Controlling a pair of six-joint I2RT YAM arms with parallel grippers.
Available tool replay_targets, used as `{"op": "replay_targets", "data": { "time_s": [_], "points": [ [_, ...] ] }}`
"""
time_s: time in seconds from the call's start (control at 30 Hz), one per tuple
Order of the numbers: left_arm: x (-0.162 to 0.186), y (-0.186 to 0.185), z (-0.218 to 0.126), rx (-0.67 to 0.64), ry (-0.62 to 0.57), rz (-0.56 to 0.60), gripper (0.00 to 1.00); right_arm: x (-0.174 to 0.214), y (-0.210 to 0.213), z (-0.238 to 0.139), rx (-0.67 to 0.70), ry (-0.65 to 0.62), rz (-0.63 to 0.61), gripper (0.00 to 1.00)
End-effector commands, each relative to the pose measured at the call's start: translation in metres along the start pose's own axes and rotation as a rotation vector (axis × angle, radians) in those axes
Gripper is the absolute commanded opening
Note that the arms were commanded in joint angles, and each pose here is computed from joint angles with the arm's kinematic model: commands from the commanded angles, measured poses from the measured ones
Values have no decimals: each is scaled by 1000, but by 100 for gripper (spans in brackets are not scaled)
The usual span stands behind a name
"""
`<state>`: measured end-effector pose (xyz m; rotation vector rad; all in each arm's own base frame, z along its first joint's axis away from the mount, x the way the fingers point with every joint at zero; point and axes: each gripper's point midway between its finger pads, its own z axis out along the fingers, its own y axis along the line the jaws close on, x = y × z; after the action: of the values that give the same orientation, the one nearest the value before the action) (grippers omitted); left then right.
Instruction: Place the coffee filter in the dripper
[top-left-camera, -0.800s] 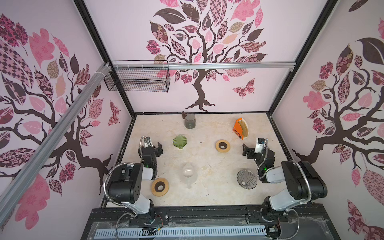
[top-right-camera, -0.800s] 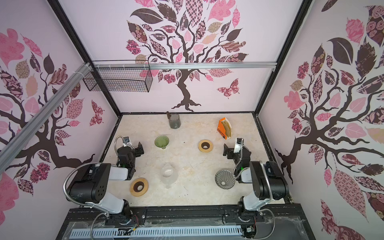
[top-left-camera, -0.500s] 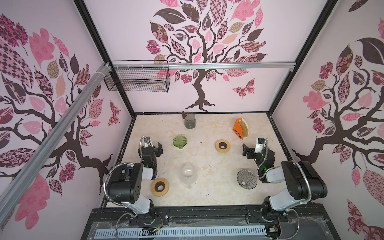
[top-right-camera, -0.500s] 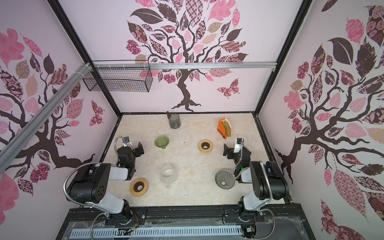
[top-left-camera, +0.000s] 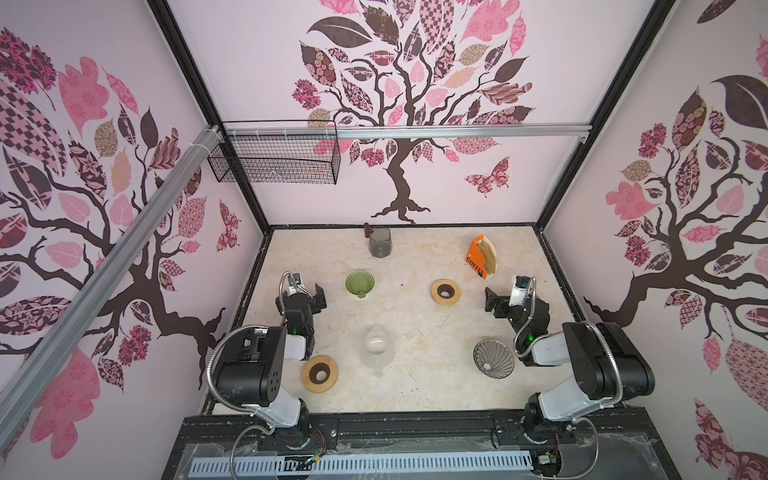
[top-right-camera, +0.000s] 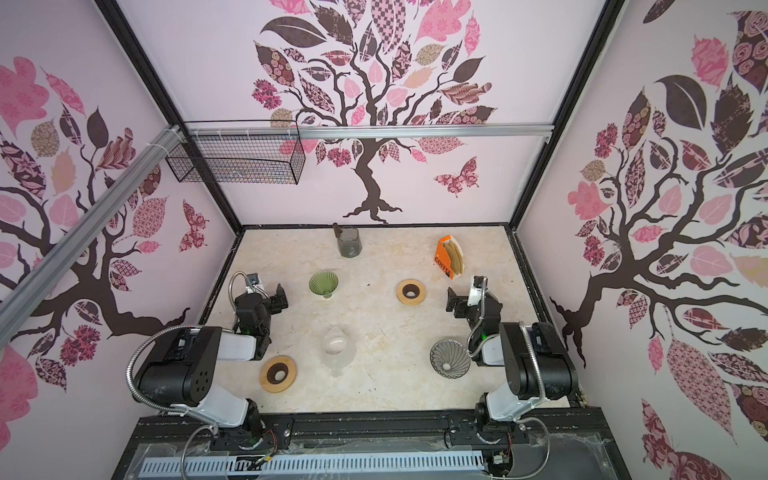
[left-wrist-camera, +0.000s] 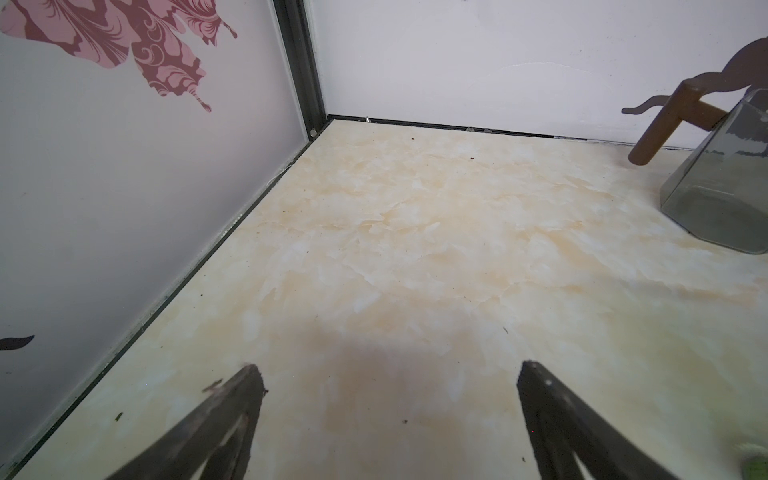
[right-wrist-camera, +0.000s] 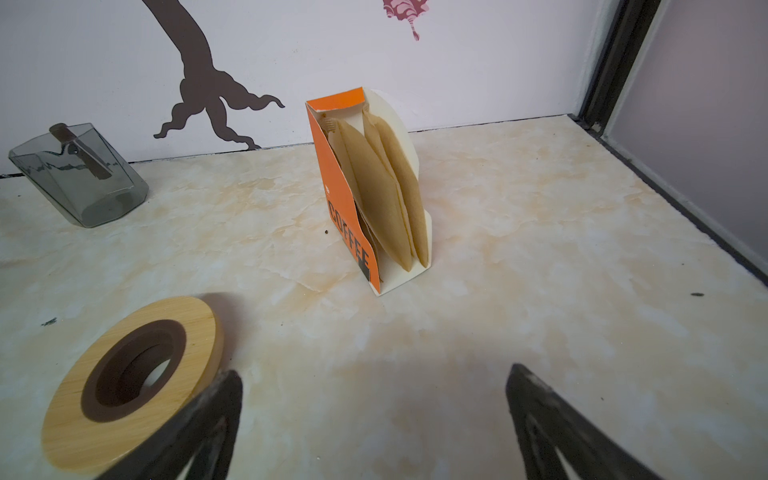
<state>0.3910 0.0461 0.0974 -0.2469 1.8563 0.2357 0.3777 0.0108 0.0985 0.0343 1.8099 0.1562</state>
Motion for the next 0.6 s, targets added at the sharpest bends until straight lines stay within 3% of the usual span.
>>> {"op": "replay_targets", "data": {
  "time_s": [0.0, 0.37, 0.5, 0.57],
  "points": [
    [-8, -1, 0, 7, -33, -21, 98, -15, 3, 4, -7, -48, -22, 100],
    [-17, 6, -3, -2, -33, -43, 98, -17, 1, 3, 3, -60, -20, 100],
    [-44, 28, -9, -140, -2, -80, 98, -48, 3, -2, 35, -52, -24, 100],
    [-60, 38, -13, -191, -1, -91, 98, -87, 2, -4, 68, -95, 51, 100]
  ]
}}
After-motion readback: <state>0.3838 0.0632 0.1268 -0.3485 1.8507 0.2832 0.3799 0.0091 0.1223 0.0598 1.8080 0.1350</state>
